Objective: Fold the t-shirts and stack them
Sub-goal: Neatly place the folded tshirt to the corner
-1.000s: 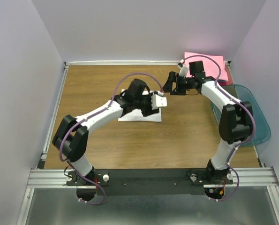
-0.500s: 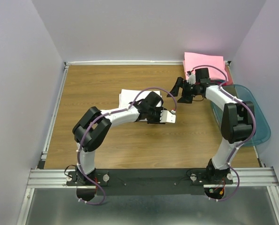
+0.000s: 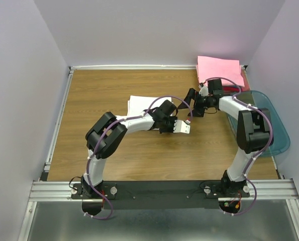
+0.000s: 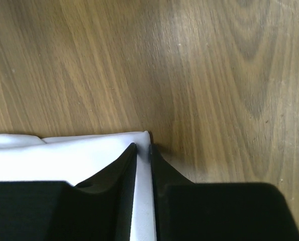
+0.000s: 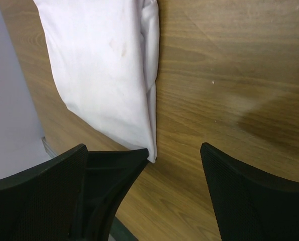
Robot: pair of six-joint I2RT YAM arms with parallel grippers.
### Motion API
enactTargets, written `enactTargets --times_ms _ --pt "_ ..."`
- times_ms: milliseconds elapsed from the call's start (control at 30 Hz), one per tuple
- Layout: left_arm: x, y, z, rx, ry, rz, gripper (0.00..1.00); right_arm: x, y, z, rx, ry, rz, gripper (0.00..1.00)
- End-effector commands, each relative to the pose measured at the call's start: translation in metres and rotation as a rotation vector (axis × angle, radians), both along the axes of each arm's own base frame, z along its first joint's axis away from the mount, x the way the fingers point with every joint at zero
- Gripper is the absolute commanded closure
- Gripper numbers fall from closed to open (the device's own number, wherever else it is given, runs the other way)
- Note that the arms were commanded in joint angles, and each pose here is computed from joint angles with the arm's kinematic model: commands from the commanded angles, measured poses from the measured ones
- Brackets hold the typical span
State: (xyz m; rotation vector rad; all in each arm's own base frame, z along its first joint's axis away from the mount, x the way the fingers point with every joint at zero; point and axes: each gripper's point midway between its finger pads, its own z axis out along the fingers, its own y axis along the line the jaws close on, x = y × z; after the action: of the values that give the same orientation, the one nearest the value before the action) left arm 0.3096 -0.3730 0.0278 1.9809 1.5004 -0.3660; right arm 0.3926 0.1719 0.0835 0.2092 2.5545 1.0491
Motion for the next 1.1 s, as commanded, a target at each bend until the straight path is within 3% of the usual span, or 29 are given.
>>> enactTargets --times_ms 0,100,467,767,1067 --pt "0.002 -0.006 0.002 -0.004 0.001 0.008 0.89 -0.008 0.009 -0.007 0.089 0.034 -0.01 0.0" --pt "0.0 -0.008 0.01 -0.018 0.017 0.002 1.0 -0.013 0.014 -0.014 0.148 0.058 -0.03 0.0" --pt "0.004 -0.006 0.05 -0.108 0.056 0.02 1.0 -0.01 0.037 -0.022 0.378 0.067 -0.15 0.1" --pt "0.009 -0.011 0.072 -0.162 0.082 0.03 1.0 -0.01 0.061 -0.036 0.396 0.11 -0.202 0.16" --pt "0.006 -0.017 0.086 -0.203 0.107 0.022 1.0 0.013 0.076 -0.054 0.39 0.107 -0.261 0.35"
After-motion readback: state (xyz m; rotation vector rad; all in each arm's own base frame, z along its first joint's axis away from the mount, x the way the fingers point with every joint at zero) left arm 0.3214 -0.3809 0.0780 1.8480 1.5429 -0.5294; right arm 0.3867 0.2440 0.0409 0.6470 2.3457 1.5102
